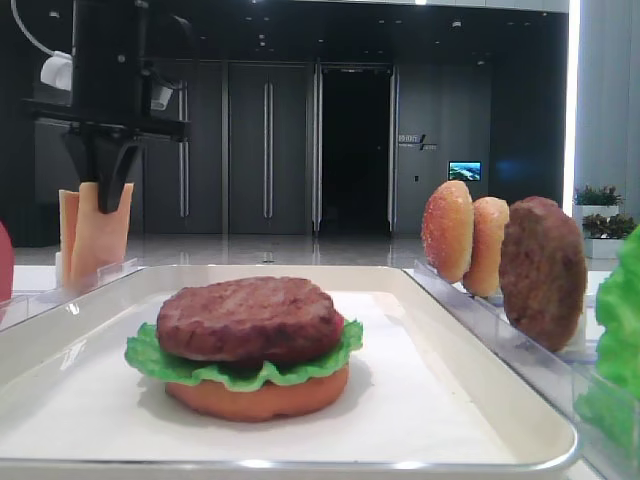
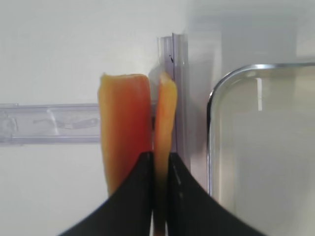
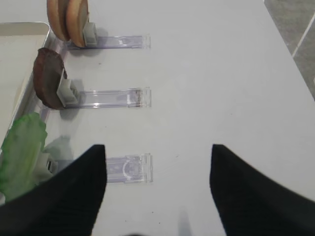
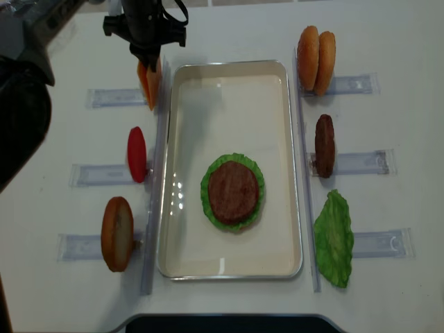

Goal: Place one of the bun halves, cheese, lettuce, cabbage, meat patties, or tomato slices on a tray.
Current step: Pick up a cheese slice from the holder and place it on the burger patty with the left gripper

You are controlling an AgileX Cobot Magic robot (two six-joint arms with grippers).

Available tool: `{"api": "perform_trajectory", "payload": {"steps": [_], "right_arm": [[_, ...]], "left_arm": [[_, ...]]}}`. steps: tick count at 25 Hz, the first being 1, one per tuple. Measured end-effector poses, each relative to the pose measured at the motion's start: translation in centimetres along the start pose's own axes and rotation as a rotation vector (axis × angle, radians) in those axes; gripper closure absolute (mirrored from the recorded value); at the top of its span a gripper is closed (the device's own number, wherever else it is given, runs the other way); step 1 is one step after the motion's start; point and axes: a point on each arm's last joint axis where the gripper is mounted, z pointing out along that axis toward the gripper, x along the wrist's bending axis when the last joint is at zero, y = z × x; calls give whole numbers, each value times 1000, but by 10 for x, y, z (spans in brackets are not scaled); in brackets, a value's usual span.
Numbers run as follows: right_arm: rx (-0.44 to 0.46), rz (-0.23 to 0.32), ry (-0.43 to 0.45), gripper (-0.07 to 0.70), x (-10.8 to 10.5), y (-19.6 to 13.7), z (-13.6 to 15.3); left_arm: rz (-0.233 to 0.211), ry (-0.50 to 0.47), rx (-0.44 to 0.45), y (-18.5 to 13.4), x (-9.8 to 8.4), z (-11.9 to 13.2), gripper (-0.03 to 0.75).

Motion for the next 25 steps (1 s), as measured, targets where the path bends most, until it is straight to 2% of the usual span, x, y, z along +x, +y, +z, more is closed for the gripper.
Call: {"api": "perform_trajectory", "payload": {"steps": [13,18,25], "right_arm": [[0,0,0,171,0,0,0],[0,0,0,171,0,0,0],[0,0,0,171,0,0,0]], "left_arm": [[-56,-100,-92,-1,7,-56,682],[-96,-173,-92,-6,3,-71,682],[-97,-212,-52,-27,-9,-82,682]]}}
